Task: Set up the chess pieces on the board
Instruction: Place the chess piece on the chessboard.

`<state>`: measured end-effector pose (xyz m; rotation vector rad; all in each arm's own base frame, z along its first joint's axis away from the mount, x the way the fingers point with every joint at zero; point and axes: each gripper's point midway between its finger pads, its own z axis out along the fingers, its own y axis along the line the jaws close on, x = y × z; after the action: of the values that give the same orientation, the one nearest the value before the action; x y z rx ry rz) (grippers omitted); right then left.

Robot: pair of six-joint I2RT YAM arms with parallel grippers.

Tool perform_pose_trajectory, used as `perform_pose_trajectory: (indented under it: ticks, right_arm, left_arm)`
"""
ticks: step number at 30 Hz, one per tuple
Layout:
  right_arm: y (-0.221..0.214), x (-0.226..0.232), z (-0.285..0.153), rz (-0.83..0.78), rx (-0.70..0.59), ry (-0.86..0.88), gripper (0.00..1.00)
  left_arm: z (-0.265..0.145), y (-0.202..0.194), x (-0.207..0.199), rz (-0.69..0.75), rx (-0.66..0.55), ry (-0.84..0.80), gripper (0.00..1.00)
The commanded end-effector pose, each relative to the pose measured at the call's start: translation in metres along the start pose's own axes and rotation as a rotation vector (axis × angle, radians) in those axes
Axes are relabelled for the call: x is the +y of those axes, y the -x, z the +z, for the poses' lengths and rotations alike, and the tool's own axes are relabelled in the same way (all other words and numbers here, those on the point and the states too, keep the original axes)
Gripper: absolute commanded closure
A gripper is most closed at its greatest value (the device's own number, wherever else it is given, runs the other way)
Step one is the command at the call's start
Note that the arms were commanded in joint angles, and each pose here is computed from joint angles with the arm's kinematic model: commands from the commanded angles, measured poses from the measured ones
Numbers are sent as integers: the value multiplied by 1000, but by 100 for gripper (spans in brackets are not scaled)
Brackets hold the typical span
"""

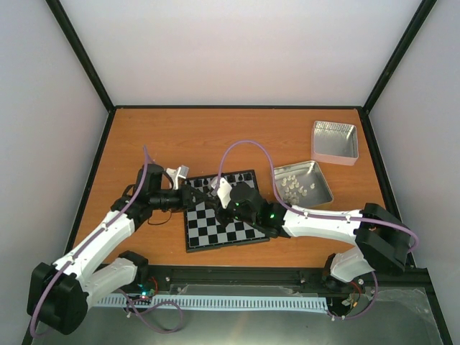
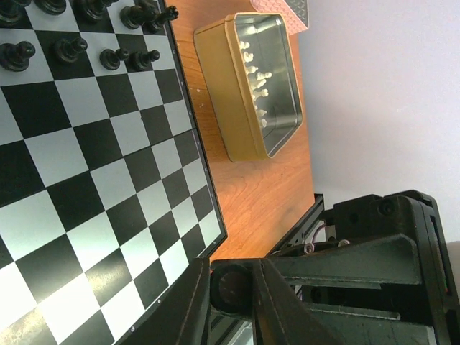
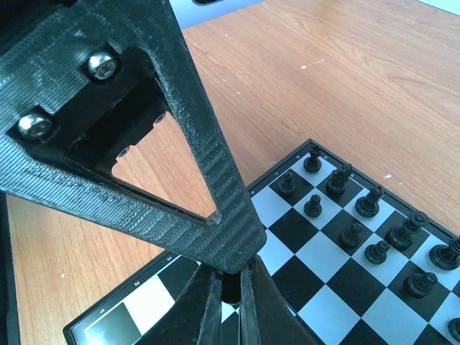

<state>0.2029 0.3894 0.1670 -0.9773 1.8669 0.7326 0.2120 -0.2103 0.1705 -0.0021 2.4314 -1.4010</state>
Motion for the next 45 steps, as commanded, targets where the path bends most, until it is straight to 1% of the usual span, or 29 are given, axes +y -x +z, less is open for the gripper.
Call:
perform_pose_trajectory:
  ticks: [1,2,3,4,5,6,8,10,15,17,21,22,23,26,28,31,35,37,45]
  right_arm:
    - [18,1,1,3,-58,4,93]
    - [18,0,1,14,-56,1,88]
    - [19,-1,0,29,-51,-7,80]
    - [18,-1,-1,43,-45,-7,68]
    - [18,-1,-2,59,-41,-2,61]
    - [18,-2,-6,85,-45,0,56]
    - [23,2,-18,166,-85,41,49]
    - [39,7,-36,280,-173,98,41]
    - [66,4,-64,529,-340,169,31]
    - [70,-3,-70,625,-407,185,26]
    - [71,-21,-71,800,-443,205,27]
    - [72,-25,-73,831,-457,217,27]
    - [76,-27,-78,849,-487,245,28]
    - [95,-22,-93,840,-569,351,32]
    - [107,-11,-97,809,-572,414,36]
    - [116,-5,-99,806,-586,464,41]
    - [118,-4,-101,814,-601,487,48]
    - [119,-2,-103,812,-606,502,55]
    - [121,-1,-101,810,-589,504,67]
  left_arm:
    - [1,-3,-10,3,26,-57,93]
    - [0,-3,-10,3,27,-59,94]
    - [0,-2,-11,4,24,-61,95]
    - [-1,-1,-13,10,17,-64,95]
    - [-2,0,-14,14,12,-67,95]
    - [-3,2,-16,21,2,-71,95]
    - [-6,6,-22,35,-28,-84,95]
    - [-11,11,-32,58,-63,-121,94]
    - [-17,18,-57,40,-80,-223,93]
    - [-20,22,-67,15,-87,-257,93]
    - [-27,30,-87,-57,-95,-327,92]
    - [-29,32,-92,-93,-92,-351,92]
    - [-32,34,-100,-101,-92,-385,92]
    - [-37,35,-113,-162,-69,-447,91]
    - [-40,35,-119,-196,-56,-484,91]
    - [-42,36,-123,-231,-50,-505,90]
    - [-42,39,-125,-259,-52,-521,90]
    - [-42,40,-126,-265,-49,-528,90]
    - [-45,40,-131,-249,-45,-540,90]
